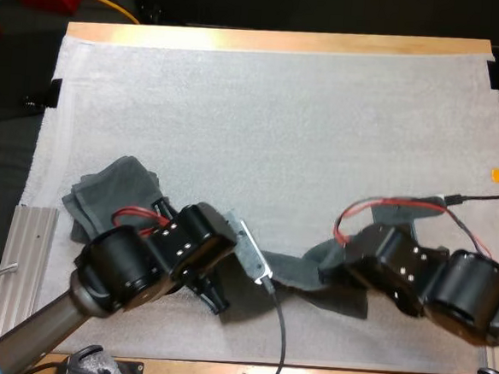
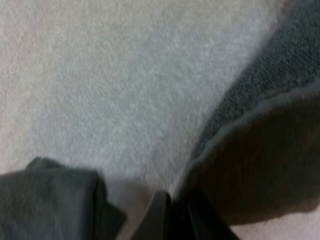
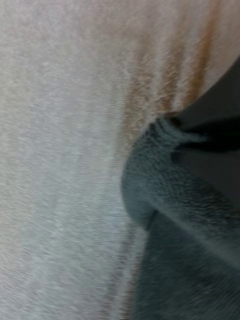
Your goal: Pick towel from pile, fold and stack
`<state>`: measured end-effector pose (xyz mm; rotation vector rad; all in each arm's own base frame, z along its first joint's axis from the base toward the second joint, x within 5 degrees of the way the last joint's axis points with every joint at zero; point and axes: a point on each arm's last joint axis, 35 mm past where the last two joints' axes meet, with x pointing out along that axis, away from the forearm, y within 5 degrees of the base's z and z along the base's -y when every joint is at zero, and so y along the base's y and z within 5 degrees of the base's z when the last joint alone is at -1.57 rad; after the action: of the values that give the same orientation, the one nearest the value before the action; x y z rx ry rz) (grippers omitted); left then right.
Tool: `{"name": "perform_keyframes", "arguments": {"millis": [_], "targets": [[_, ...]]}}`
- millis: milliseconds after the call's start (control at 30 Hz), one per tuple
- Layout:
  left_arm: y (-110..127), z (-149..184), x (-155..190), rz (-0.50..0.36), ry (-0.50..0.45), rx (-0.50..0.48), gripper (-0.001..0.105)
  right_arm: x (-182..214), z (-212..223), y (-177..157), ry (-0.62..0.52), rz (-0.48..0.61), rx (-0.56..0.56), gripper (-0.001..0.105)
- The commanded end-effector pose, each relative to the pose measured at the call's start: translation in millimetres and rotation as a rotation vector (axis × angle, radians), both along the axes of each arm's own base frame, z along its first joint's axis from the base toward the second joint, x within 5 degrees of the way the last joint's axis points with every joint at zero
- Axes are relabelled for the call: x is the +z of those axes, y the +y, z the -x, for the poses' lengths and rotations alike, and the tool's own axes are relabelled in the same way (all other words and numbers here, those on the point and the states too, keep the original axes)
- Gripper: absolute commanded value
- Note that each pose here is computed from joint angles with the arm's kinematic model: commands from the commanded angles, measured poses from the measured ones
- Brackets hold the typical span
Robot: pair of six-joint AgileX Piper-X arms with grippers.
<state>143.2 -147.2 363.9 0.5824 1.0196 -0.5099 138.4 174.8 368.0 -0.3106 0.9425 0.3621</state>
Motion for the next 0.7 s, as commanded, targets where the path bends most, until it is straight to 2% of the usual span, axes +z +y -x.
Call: {"name": "perform_keyframes", "arguments": {"millis": [0,133,300,567,667], "targets": [[-1.6,-5.7,-0.9,-0.005,-0.029,0.012,0.000,0.2,-6.4,-0.6,-0.008,-0.029,-0.008,0.001],[-1.8,-25.4,-7.2,-0.017,-0.045,0.051,0.000,-5.4,-27.8,-7.7,0.003,-0.117,-0.057,0.001],[2.2,-52.6,-16.4,-0.012,-0.069,0.063,0.000,-17.4,-58.9,-15.3,0.077,-0.224,-0.104,0.001],[3.6,-92.2,-36.3,-0.013,-0.069,0.090,0.000,-45.6,-101.7,-16.7,0.150,-0.266,-0.193,0.001],[2.5,-105.9,-47.7,-0.022,-0.054,0.089,0.000,-55.4,-116.2,-17.3,0.181,-0.313,-0.226,0.001]]}}
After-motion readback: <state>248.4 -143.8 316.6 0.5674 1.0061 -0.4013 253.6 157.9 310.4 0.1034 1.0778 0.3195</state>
